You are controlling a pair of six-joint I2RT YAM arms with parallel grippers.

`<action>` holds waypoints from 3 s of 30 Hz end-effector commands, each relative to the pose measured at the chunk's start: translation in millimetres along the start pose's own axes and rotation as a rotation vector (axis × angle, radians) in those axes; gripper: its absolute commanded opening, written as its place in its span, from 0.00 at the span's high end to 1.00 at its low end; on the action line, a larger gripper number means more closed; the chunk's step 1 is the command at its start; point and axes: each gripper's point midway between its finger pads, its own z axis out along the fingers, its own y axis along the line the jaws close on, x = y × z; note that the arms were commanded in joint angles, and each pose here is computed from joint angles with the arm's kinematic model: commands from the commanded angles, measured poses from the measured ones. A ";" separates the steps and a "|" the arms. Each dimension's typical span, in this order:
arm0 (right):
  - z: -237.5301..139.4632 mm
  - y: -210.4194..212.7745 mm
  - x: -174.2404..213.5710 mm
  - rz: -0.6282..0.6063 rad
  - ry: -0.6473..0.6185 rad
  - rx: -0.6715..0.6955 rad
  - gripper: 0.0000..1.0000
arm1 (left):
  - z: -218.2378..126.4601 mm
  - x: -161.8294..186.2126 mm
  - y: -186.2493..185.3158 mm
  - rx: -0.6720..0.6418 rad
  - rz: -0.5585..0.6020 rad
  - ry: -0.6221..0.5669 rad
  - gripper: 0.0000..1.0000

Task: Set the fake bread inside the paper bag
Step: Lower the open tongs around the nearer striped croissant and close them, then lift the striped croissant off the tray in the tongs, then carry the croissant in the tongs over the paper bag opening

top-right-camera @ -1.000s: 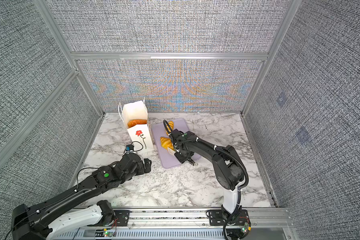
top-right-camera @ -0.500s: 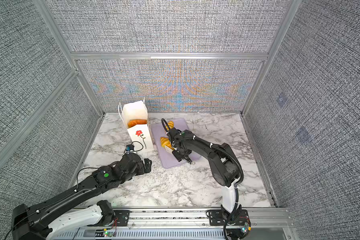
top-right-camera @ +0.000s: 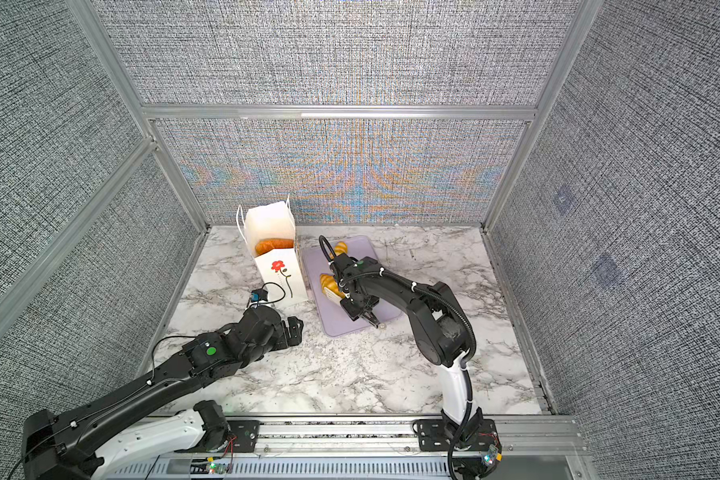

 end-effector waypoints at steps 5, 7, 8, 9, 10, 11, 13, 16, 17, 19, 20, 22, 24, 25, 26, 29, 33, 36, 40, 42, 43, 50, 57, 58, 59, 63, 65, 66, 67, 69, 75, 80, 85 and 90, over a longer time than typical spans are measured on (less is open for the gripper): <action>-0.8 1.3 1.9 -0.035 0.029 -0.009 0.55 | -2.7 -4.7 -2.5 0.004 0.001 -0.013 0.01; -0.7 0.7 5.7 -0.048 0.043 -0.004 0.58 | -3.4 -5.7 -2.2 0.002 0.002 -0.017 0.01; -0.7 0.1 6.9 -0.050 0.048 -0.001 0.60 | -3.6 -6.1 -2.1 0.001 0.004 -0.018 0.01; -0.7 -1.4 8.8 -0.049 0.050 0.003 0.61 | -4.0 -6.5 -1.3 -0.003 0.006 -0.020 0.01; -1.7 -1.5 9.9 -0.050 0.050 0.001 0.63 | -4.5 -7.0 0.4 -0.011 0.007 -0.023 0.01; -1.7 -2.0 10.9 -0.047 0.050 -0.001 0.64 | -5.7 -7.5 1.4 -0.015 0.007 -0.025 0.01; -5.0 -1.7 10.7 -0.032 0.036 -0.018 0.65 | -8.5 -8.5 4.3 -0.023 0.009 -0.032 0.01; -13.9 -2.0 7.5 0.001 0.003 -0.046 0.65 | -14.8 -12.1 6.0 -0.019 0.014 -0.048 0.01; -17.3 -1.0 5.7 0.007 -0.010 -0.054 0.65 | -17.1 -13.5 6.3 -0.017 0.013 -0.055 0.01; -24.4 0.6 3.2 0.019 -0.033 -0.072 0.65 | -20.2 -15.7 6.5 -0.015 0.014 -0.064 0.01; -27.0 1.1 2.6 0.023 -0.041 -0.076 0.65 | -21.3 -16.9 6.4 -0.014 0.014 -0.068 0.01; -32.9 1.4 1.8 0.029 -0.055 -0.082 0.65 | -20.5 -16.2 4.8 -0.008 0.020 -0.062 0.01; -37.4 1.5 1.9 0.031 -0.063 -0.087 0.66 | -18.6 -14.7 1.9 0.001 0.027 -0.051 0.01; -40.5 1.1 2.2 0.034 -0.069 -0.088 0.66 | -17.1 -14.0 -0.1 0.004 0.030 -0.044 0.01; -42.9 1.5 2.4 0.034 -0.074 -0.091 0.65 | -15.6 -12.8 -1.5 0.006 0.034 -0.037 0.01; -50.7 2.1 3.4 0.040 -0.090 -0.100 0.65 | -11.0 -11.6 -8.5 0.024 0.047 -0.021 0.01; -62.1 3.1 5.1 0.051 -0.116 -0.116 0.65 | -9.5 -18.0 -18.3 0.049 0.063 -0.036 0.01; -71.1 4.7 6.1 0.055 -0.138 -0.129 0.65 | -9.0 -21.4 -23.6 0.064 0.071 -0.046 0.01; -83.9 4.2 6.0 0.066 -0.173 -0.133 0.65 | -10.9 -25.5 -29.9 0.090 0.071 -0.059 0.01; -90.6 3.3 6.2 0.072 -0.186 -0.135 0.65 | -11.7 -26.6 -30.4 0.094 0.071 -0.065 0.01; -93.1 3.3 6.4 0.076 -0.190 -0.136 0.65 | -12.7 -27.7 -30.8 0.096 0.073 -0.070 0.01; -116.6 9.1 2.6 0.085 -0.246 -0.173 0.65 | -18.2 -35.7 -34.7 0.112 0.095 -0.102 0.01; -144.0 11.3 -9.1 0.088 -0.315 -0.182 0.65 | -26.2 -46.8 -36.6 0.105 0.104 -0.134 0.01; -148.2 10.9 -10.8 0.090 -0.326 -0.185 0.65 | -27.8 -48.8 -36.1 0.102 0.102 -0.141 0.01; -153.2 10.8 -12.9 0.090 -0.340 -0.188 0.65 | -30.0 -50.8 -36.2 0.101 0.103 -0.147 0.01; -170.6 10.6 -20.0 0.088 -0.381 -0.195 0.65 | -39.0 -60.7 -33.7 0.084 0.099 -0.182 0.01; -179.6 10.0 -24.0 0.086 -0.401 -0.198 0.65 | -43.4 -64.7 -32.4 0.076 0.099 -0.195 0.01; -184.4 9.7 -25.5 0.086 -0.412 -0.200 0.65 | -45.0 -66.1 -31.3 0.069 0.100 -0.199 0.01; -188.9 9.0 -27.1 0.087 -0.422 -0.200 0.65 | -46.6 -67.4 -30.1 0.063 0.099 -0.202 0.01; -198.0 8.4 -29.9 0.084 -0.445 -0.200 0.66 | -50.5 -70.2 -28.2 0.052 0.099 -0.208 0.01; -222.5 3.3 -38.0 0.072 -0.525 -0.188 0.65 | -59.9 -76.9 -24.1 0.036 0.102 -0.231 0.01; -243.8 -0.5 -44.6 0.059 -0.576 -0.177 0.66 | -66.9 -83.3 -23.3 0.024 0.113 -0.246 0.01; -262.6 -0.3 -53.6 0.053 -0.619 -0.188 0.66 | -72.7 -88.6 -25.1 0.028 0.121 -0.260 0.01; -284.1 5.7 -66.3 0.045 -0.680 -0.230 0.65 | -74.2 -90.0 -23.2 0.024 0.121 -0.266 0.01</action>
